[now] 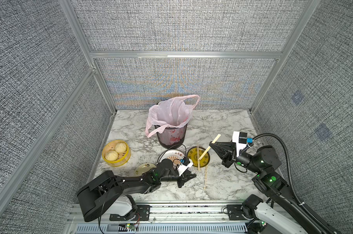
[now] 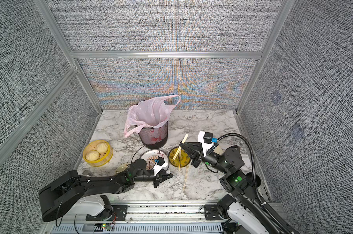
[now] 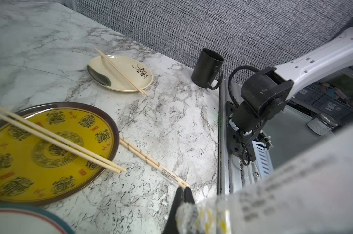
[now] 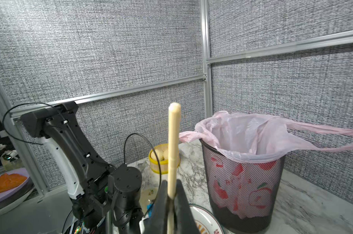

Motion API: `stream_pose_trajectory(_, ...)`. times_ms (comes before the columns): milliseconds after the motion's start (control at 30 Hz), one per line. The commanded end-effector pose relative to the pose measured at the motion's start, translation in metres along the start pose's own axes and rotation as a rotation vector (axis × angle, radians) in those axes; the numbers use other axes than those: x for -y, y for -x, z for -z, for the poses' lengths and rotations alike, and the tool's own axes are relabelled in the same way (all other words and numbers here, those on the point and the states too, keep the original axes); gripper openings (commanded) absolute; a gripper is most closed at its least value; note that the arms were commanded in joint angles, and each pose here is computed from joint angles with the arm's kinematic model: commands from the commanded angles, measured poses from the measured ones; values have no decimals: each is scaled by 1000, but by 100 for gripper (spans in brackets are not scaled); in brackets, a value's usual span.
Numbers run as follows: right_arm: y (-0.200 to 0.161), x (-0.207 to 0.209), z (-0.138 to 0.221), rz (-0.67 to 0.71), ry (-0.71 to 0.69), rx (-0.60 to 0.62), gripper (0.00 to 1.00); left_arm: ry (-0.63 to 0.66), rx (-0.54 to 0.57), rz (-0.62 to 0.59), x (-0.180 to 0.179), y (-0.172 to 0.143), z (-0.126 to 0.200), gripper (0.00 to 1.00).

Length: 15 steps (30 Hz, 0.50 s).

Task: Remove the packaging of disposable chopsticks
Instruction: Remove the packet bag from the disposable chopsticks.

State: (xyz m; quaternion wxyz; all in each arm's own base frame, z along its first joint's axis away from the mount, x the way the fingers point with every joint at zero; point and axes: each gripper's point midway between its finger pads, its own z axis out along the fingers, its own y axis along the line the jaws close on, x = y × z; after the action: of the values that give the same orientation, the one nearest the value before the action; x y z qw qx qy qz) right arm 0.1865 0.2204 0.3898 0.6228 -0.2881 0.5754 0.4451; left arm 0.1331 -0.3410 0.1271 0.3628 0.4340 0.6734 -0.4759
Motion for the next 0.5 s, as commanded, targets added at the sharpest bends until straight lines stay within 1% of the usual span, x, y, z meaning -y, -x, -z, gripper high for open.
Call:
stream_pose_trajectory(0, -11, 17, -4, -93, -83, -57, 0, 106, 58, -5, -13, 14, 10, 0)
stream_pose_trajectory(100, -44, 33, -15, -187, -128, -189, 0, 255, 100, 10, -29, 30, 28, 0)
stream_pose_trajectory(200, -68, 41, -23, -260, -143, -256, 0, 380, 144, 25, -41, 43, 50, 0)
stream_pose_trajectory(300, -90, 48, -30, -334, -152, -306, 0, 445, 186, 33, -42, 55, 70, 0)
stream_pose_trajectory(367, -108, 54, -35, -416, -176, -346, 0, 503, 207, 47, -46, 60, 84, 0)
stream_pose_trajectory(467, -136, 59, -42, -507, -208, -447, 0, 570, 222, 64, -49, 67, 100, 0)
